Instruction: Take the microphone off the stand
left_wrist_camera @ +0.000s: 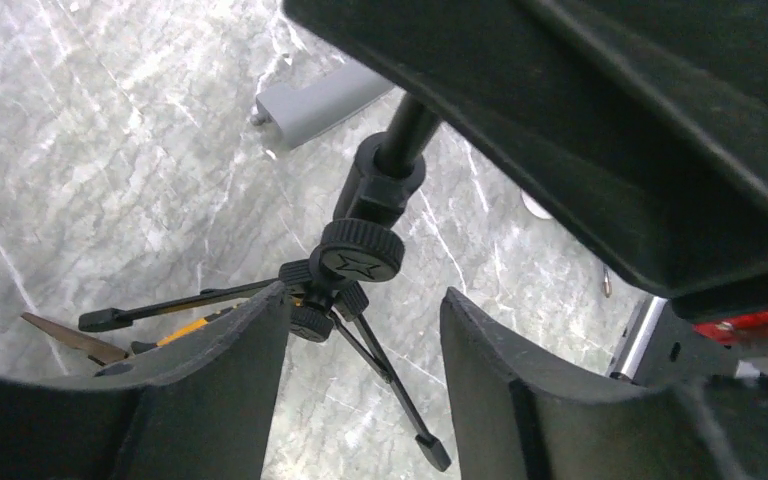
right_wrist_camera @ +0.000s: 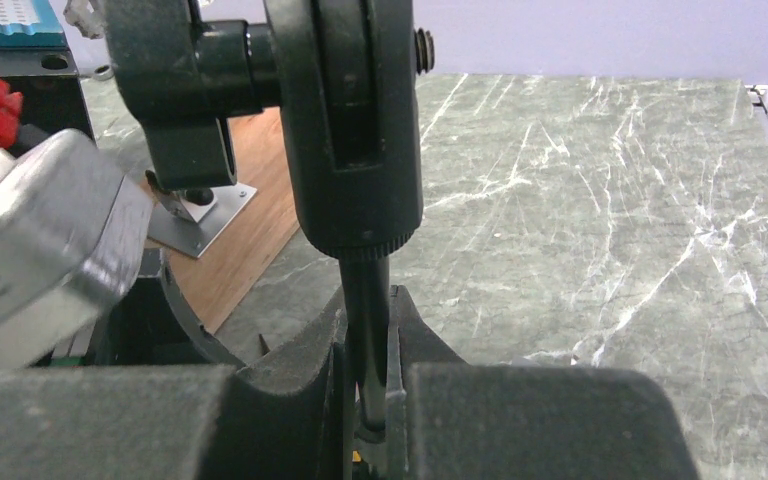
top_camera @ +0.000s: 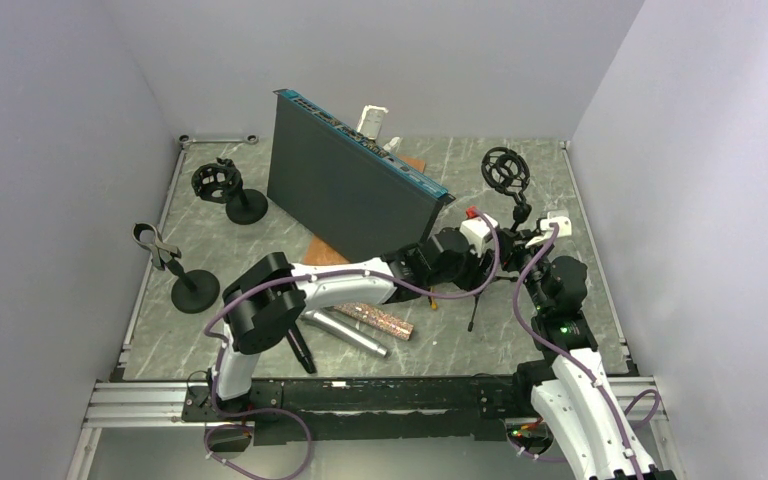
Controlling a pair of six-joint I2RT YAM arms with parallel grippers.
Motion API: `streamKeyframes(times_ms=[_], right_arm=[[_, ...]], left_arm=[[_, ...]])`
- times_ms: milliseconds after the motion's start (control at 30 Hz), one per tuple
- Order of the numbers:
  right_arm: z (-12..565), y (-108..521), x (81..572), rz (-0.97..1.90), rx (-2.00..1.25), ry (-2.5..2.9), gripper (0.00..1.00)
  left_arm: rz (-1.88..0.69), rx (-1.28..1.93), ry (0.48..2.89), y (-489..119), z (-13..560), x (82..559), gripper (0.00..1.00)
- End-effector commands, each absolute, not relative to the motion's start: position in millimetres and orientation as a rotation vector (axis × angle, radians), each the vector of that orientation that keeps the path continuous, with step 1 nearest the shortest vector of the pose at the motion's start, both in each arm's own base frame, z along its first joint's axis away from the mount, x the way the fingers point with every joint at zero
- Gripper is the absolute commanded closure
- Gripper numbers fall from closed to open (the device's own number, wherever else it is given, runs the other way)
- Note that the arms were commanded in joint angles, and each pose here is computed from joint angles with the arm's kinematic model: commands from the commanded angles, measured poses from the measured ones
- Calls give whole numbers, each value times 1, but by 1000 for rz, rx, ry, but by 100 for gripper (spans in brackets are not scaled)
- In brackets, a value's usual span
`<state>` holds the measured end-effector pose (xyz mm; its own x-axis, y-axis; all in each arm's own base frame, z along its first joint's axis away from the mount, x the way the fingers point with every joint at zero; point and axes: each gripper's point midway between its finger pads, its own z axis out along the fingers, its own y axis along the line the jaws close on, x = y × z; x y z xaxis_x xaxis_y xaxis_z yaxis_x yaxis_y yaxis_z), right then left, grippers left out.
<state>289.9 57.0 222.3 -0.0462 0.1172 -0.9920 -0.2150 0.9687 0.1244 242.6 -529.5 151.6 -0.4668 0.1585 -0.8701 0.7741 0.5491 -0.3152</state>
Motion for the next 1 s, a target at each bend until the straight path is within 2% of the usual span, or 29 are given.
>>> streamKeyframes(times_ms=[0, 433, 600, 767, 967], right_arm=[[234, 55, 291, 268, -54, 1548, 100], [233, 55, 290, 273, -52, 1547, 100], [234, 55, 289, 272, -52, 1542, 100], [234, 55, 289, 272, -51, 1540, 100], [234, 55, 290, 274, -50, 1541, 100]], left_arm=[[-832, 771, 1759, -529, 204, 257, 41], [-859, 769, 1710, -543, 222, 261, 48], [-878, 767, 1744, -547, 218, 259, 59], [-876, 759, 1763, -542, 214, 257, 49], [-859, 749, 1777, -535, 212, 257, 54]])
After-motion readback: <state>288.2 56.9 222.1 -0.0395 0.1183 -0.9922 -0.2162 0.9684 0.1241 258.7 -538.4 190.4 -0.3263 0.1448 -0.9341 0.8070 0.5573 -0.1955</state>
